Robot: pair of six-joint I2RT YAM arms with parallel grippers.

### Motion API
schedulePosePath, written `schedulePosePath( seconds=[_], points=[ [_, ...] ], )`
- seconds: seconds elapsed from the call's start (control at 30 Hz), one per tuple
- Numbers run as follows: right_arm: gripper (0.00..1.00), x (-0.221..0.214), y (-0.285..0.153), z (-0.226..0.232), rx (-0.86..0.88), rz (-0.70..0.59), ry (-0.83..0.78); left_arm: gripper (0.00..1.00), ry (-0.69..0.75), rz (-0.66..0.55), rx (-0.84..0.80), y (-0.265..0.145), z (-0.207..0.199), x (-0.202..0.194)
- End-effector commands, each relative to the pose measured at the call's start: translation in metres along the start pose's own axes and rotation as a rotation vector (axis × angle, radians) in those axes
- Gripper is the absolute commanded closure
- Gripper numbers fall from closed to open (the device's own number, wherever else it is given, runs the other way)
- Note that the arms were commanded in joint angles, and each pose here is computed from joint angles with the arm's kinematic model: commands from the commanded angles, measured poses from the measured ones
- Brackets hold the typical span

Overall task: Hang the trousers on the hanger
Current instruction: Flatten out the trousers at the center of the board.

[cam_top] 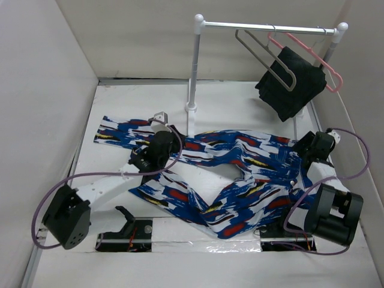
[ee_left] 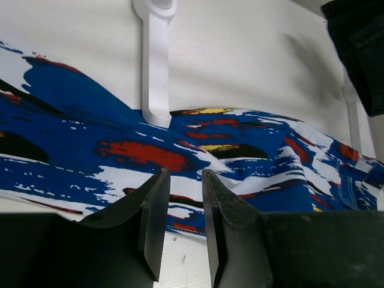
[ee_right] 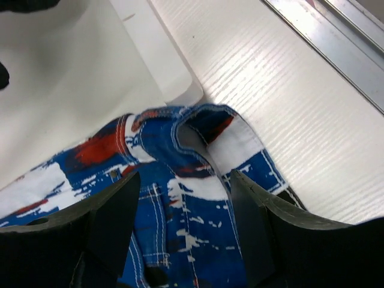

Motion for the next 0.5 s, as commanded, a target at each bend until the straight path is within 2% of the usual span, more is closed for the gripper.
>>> schedulePosePath(
  seconds=[0.0, 0.13, 0.23, 0.37, 0.4, 0.43, 0.47],
  points=[
    [0.32, 0.033, 0.004, 0.017, 0.083, -0.049, 0.008, 0.74, 0.047, -0.089, -0.140, -0.024, -0.010, 0.017],
    [0.33, 0.045, 0.018, 0.001, -0.030, -0.043, -0.005, 0.72, 0.117, -0.131, -0.162, -0.041, 0.000, 0.022],
    [0.34, 0.041, 0.032, -0.002, -0.027, 0.034, -0.030, 0.72, 0.115, -0.174, -0.145, -0.048, 0.007, 0.024],
    [0.41, 0.033, 0.041, 0.002, 0.011, 0.093, -0.033, 0.72, 0.112, -0.157, -0.181, -0.052, 0.007, 0.020],
    [0.44, 0.035, 0.042, 0.002, 0.013, 0.086, -0.033, 0.72, 0.109, -0.156, -0.184, -0.053, 0.006, 0.021],
    [0.56, 0.036, 0.042, 0.004, 0.024, 0.085, -0.036, 0.72, 0.107, -0.155, -0.186, -0.054, 0.006, 0.021],
    [0.61, 0.041, 0.043, 0.006, 0.032, 0.078, -0.039, 0.72, 0.105, -0.154, -0.185, -0.054, 0.006, 0.021]
  ],
)
Point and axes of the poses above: each gripper's point midway between its finger pads, its own y axis out along the fingers, its own z axis along the line the jaws close on, x = y × z, the point moved 7 cm from there along -y, back along the fingers, and after that the axes turned 2 degrees about -y, right-handed, at the moved point
